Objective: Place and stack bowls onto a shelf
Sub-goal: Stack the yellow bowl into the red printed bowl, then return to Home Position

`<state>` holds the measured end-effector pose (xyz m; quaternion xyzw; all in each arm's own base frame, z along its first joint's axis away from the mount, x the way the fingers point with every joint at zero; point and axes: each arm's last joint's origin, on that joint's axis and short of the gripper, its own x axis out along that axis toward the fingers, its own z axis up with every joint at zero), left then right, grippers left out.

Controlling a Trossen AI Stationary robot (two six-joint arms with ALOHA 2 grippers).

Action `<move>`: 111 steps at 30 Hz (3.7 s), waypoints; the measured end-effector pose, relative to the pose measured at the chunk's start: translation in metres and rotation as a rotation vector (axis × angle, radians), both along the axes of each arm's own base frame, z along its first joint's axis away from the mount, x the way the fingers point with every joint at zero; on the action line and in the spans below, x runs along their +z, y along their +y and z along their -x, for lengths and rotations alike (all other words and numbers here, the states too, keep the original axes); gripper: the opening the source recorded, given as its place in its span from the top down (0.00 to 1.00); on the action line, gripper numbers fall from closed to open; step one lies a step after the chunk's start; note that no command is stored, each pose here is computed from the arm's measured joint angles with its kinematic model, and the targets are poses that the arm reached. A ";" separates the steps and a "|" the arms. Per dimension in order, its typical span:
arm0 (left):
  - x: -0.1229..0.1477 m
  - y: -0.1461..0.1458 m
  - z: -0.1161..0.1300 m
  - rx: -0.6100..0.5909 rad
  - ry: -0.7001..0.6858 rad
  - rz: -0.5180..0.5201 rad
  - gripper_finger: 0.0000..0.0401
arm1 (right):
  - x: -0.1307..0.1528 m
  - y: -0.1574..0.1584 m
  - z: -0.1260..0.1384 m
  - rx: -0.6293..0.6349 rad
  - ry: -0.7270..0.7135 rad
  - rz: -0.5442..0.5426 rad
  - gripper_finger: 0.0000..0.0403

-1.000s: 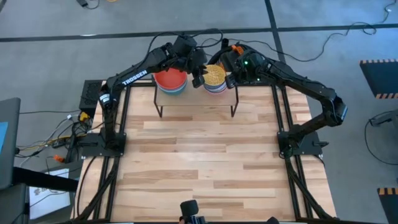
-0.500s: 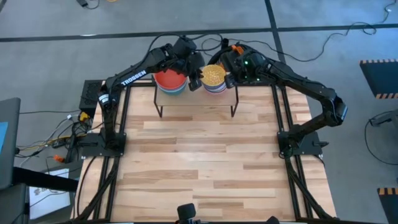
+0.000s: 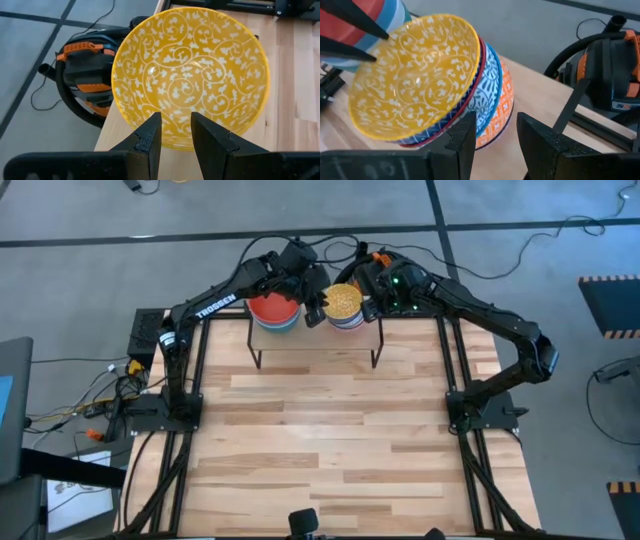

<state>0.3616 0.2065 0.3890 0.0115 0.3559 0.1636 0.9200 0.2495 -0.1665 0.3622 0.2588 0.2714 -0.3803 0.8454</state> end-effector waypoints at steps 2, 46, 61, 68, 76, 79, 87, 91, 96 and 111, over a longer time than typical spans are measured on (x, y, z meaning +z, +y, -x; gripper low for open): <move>-0.001 0.000 -0.001 0.000 0.003 0.001 0.77 | -0.004 -0.002 -0.003 -0.001 0.019 -0.013 0.58; 0.037 -0.046 0.045 -0.065 -0.242 0.084 0.88 | 0.017 0.116 0.003 0.183 -0.276 0.139 0.77; -0.012 -0.179 0.143 -0.060 -0.662 0.149 1.00 | 0.010 0.185 0.008 0.550 -0.691 0.216 0.95; -0.057 -0.233 0.184 -0.109 -0.748 0.227 1.00 | -0.011 0.215 -0.028 0.679 -0.729 0.195 0.93; -0.083 -0.272 0.186 -0.303 -0.627 0.281 1.00 | -0.045 0.250 -0.047 0.781 -0.605 0.122 0.95; -0.087 -0.278 0.182 -0.416 -0.583 0.211 1.00 | -0.053 0.257 -0.047 0.783 -0.549 0.109 0.94; -0.062 -0.263 0.200 -0.383 -0.689 0.013 1.00 | -0.016 0.262 -0.010 0.871 -0.566 0.416 0.96; -0.063 -0.251 0.222 -0.381 -0.745 -0.024 1.00 | -0.003 0.252 0.014 0.905 -0.519 0.498 0.96; -0.085 -0.243 0.235 -0.357 -0.758 -0.016 1.00 | 0.009 0.240 0.040 0.913 -0.501 0.523 0.96; -0.141 -0.233 0.226 -0.231 -0.698 0.081 1.00 | -0.062 0.216 0.071 0.790 -0.647 0.455 0.96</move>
